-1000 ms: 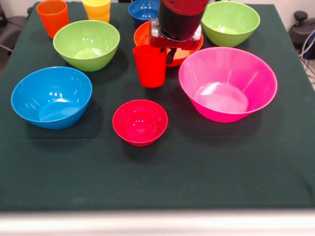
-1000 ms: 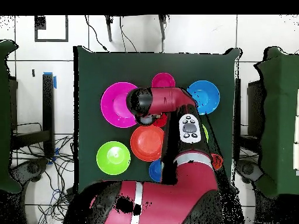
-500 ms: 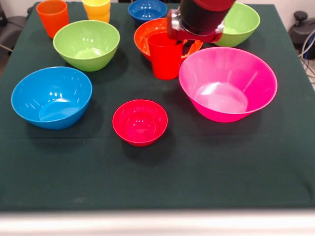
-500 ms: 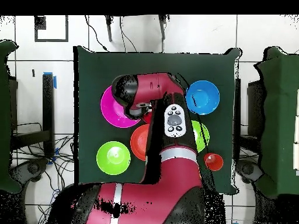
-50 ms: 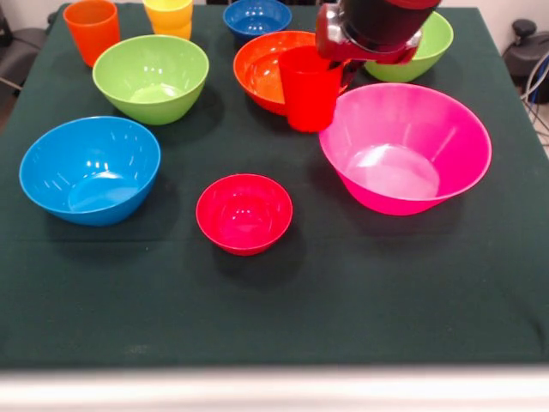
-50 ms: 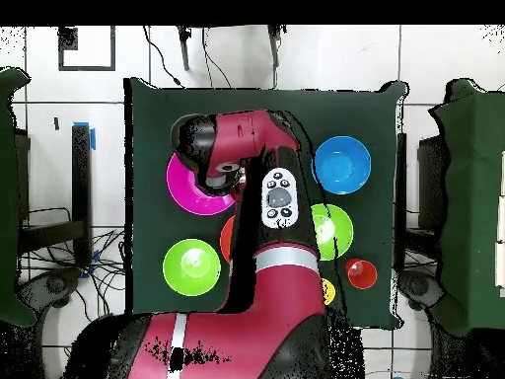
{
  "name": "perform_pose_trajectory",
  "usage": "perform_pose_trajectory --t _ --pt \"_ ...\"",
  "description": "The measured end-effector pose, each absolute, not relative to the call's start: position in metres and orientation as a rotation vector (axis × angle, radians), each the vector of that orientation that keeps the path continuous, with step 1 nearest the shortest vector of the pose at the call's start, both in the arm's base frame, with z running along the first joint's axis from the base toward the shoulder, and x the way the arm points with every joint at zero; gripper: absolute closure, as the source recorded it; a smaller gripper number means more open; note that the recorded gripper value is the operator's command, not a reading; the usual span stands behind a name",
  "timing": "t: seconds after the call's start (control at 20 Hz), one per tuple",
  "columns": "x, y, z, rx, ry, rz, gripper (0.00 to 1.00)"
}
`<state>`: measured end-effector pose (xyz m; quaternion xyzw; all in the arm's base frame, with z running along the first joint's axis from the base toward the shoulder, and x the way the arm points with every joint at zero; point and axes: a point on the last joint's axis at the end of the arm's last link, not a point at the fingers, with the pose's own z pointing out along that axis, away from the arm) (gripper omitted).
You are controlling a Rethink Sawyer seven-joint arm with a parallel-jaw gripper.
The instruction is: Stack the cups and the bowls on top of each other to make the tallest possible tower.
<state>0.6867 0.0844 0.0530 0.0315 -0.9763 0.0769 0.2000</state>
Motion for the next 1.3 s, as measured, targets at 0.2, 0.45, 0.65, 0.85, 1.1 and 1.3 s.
perform_pose_trajectory --t 0.2,0.45,0.65,0.85,1.1,1.3 --pt "0.69 0.098 0.059 0.083 -2.723 0.179 1.0" --pt "0.694 0.113 0.063 0.069 -2.73 0.125 1.0" --pt "0.695 0.118 0.064 0.064 -2.731 0.106 1.0" --pt "0.695 0.121 0.062 0.057 -2.727 0.089 1.0" --pt "0.69 0.125 0.044 0.046 -2.71 0.061 1.0" --pt "0.684 0.127 0.023 0.05 -2.708 0.054 1.0"
